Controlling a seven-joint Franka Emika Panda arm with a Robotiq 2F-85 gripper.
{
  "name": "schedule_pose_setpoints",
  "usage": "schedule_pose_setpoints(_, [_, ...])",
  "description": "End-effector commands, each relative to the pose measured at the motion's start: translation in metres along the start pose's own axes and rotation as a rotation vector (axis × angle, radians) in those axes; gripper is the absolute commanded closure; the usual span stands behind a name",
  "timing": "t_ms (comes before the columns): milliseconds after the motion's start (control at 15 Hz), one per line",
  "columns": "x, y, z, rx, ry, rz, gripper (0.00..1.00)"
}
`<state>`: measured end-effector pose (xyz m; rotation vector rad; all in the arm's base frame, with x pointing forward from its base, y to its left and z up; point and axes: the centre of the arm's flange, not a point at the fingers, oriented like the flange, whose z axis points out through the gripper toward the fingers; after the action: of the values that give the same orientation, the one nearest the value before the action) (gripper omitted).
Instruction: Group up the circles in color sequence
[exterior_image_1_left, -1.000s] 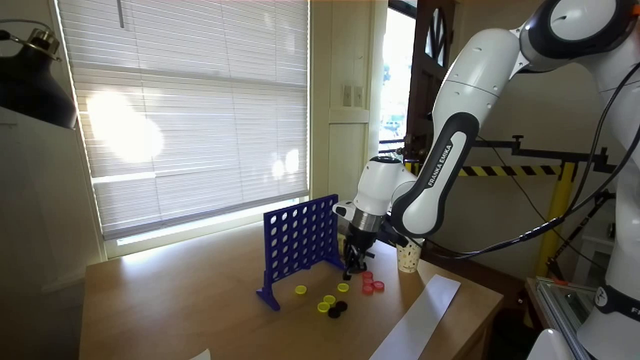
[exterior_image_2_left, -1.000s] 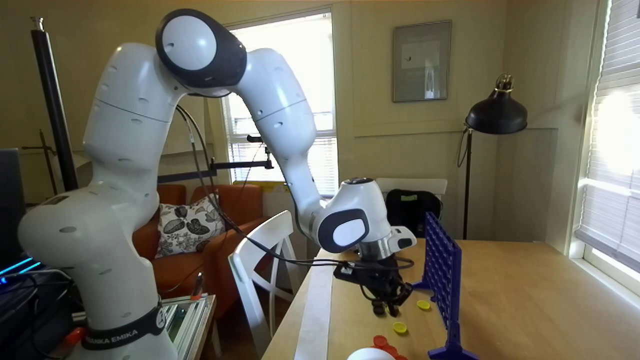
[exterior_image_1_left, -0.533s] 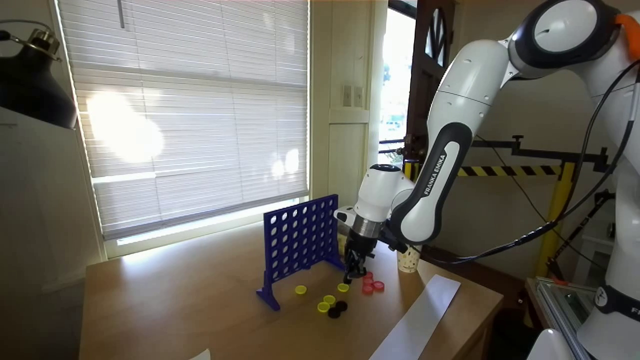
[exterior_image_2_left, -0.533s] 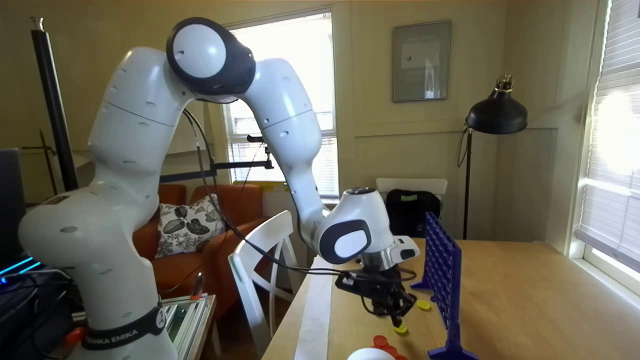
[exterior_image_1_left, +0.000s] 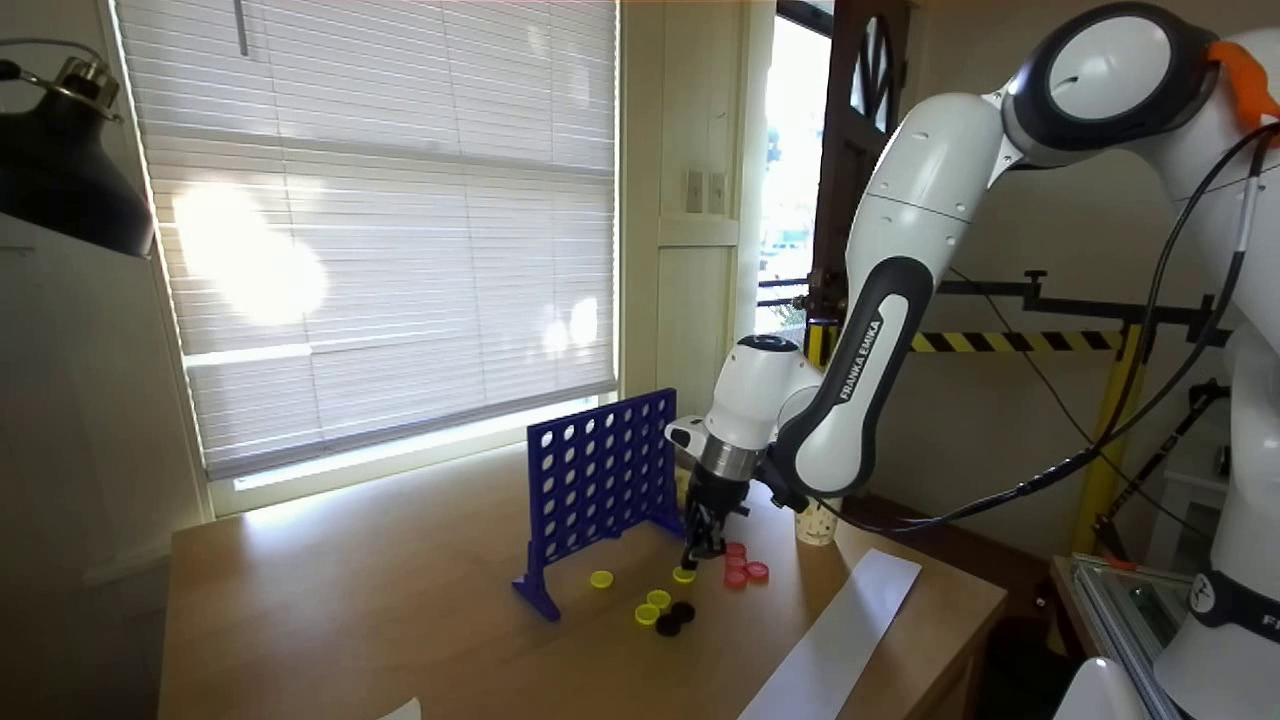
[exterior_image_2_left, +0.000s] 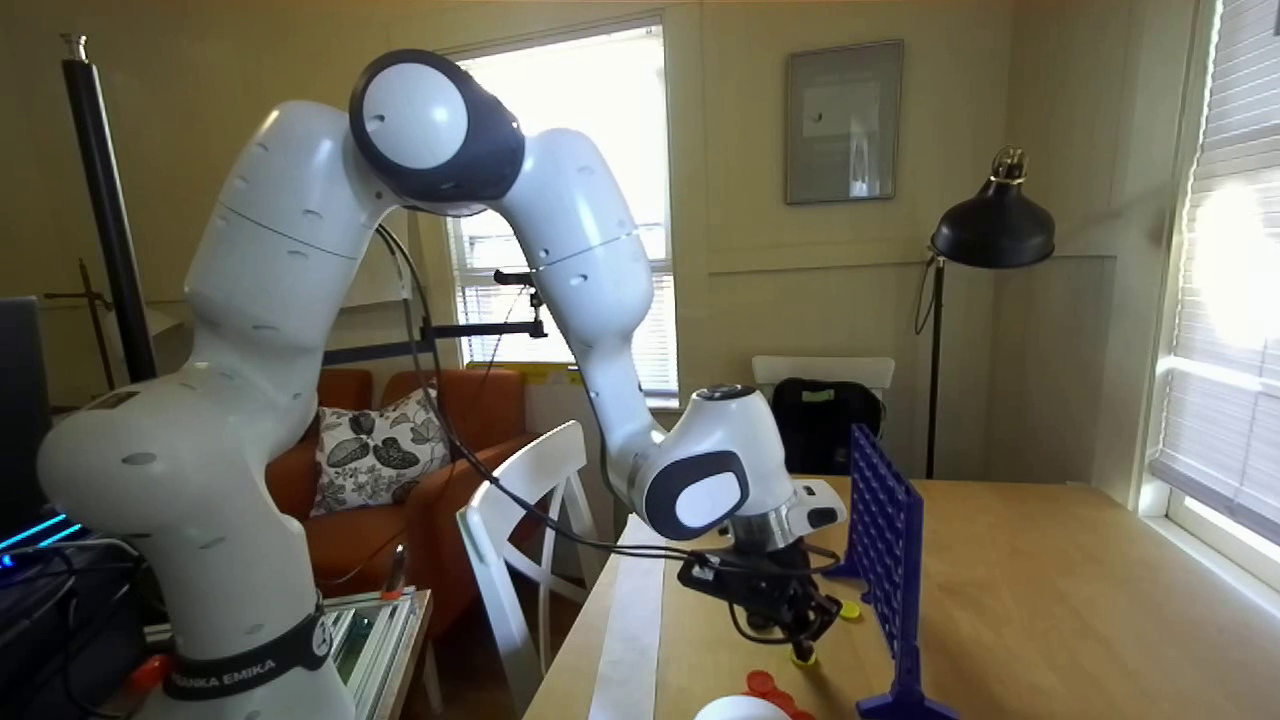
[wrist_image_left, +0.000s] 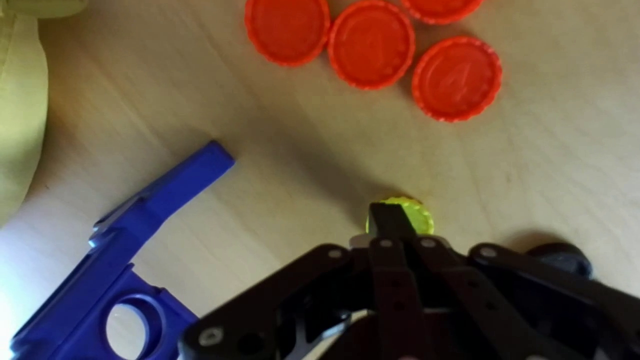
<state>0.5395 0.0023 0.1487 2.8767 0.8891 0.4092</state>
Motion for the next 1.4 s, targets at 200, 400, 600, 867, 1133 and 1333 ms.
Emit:
schedule_pose_setpoints(200, [0.011,-0.003,0.015,0.003,0.011,-0.003,1.0])
schedule_pose_setpoints(400, [0.019,-0.007,0.017,0.009,0.018,-0.013,1.0])
schedule_pose_setpoints(600, [0.028,-0.011,0.02,0.012,0.024,-0.024,1.0])
schedule_pose_setpoints(867, [0.039,-0.016,0.023,0.023,0.033,-0.042,1.0])
schedule_pose_setpoints(1133, [0.045,-0.02,0.024,0.027,0.038,-0.048,1.0])
schedule_pose_setpoints(1333, [0.048,-0.025,0.012,0.028,0.061,-0.049,1.0])
